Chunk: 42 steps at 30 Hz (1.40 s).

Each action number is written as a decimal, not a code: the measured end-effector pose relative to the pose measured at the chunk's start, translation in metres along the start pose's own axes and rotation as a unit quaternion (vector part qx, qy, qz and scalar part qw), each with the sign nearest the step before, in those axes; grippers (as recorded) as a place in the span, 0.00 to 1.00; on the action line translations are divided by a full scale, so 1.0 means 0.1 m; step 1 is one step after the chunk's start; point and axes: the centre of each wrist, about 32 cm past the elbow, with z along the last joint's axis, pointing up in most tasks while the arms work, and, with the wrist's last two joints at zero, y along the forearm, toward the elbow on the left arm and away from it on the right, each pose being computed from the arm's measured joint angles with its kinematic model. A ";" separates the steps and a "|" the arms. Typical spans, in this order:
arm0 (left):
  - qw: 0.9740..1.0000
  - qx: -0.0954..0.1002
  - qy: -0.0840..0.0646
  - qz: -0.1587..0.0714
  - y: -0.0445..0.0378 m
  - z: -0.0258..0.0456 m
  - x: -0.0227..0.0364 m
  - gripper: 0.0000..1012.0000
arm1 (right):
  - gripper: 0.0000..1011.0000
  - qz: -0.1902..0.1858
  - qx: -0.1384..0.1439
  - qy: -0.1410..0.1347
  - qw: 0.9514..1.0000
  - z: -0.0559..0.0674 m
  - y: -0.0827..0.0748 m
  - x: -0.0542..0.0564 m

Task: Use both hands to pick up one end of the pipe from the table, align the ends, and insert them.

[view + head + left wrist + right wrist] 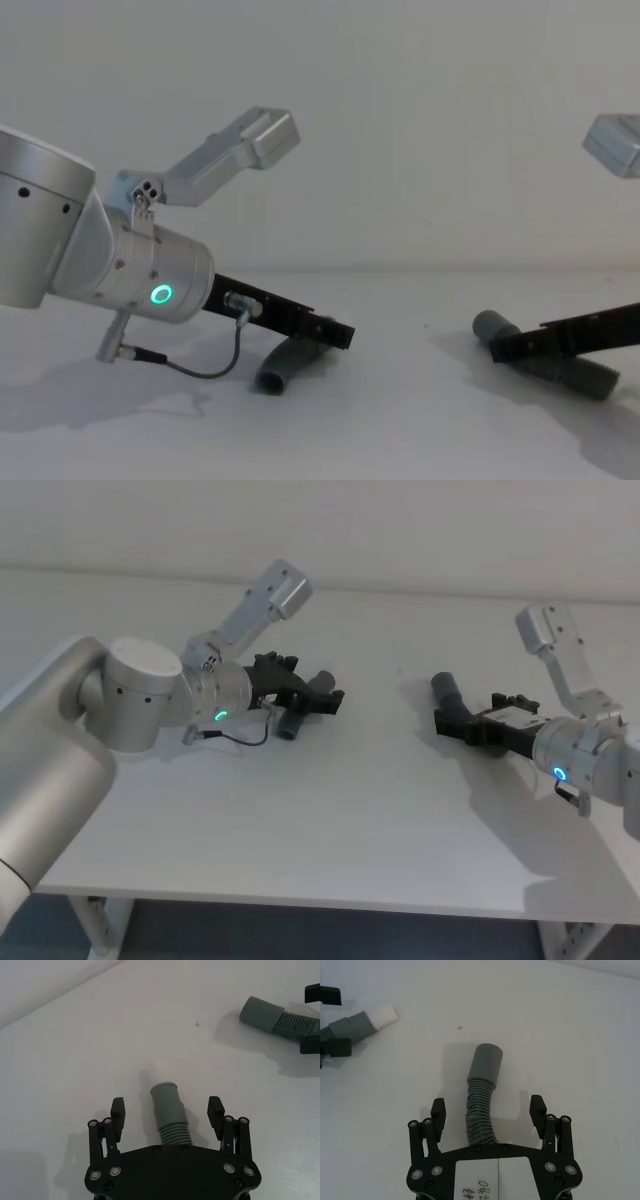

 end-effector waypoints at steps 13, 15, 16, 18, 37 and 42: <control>0.999 0.026 0.039 -0.010 -0.050 -0.069 0.022 0.99 | 0.99 0.013 -0.007 0.007 1.000 0.01 -0.02 0.01; 0.999 0.027 0.043 -0.010 -0.051 -0.076 0.024 0.99 | 0.99 0.015 -0.008 0.007 1.000 0.01 -0.03 0.01; 0.998 0.028 0.048 -0.011 -0.051 -0.086 0.029 0.99 | 0.99 0.015 -0.008 0.007 1.000 0.01 -0.03 0.01; 0.998 0.029 0.051 -0.011 -0.053 -0.093 0.030 0.99 | 0.99 0.016 -0.008 0.008 1.000 0.01 -0.03 0.01; 0.997 0.039 0.070 -0.013 -0.064 -0.148 0.035 0.90 | 0.63 0.020 -0.010 0.009 1.000 0.01 -0.04 0.02; 0.997 0.041 0.072 -0.013 -0.066 -0.157 0.035 0.88 | 0.47 0.020 -0.010 0.009 1.000 0.01 -0.04 0.02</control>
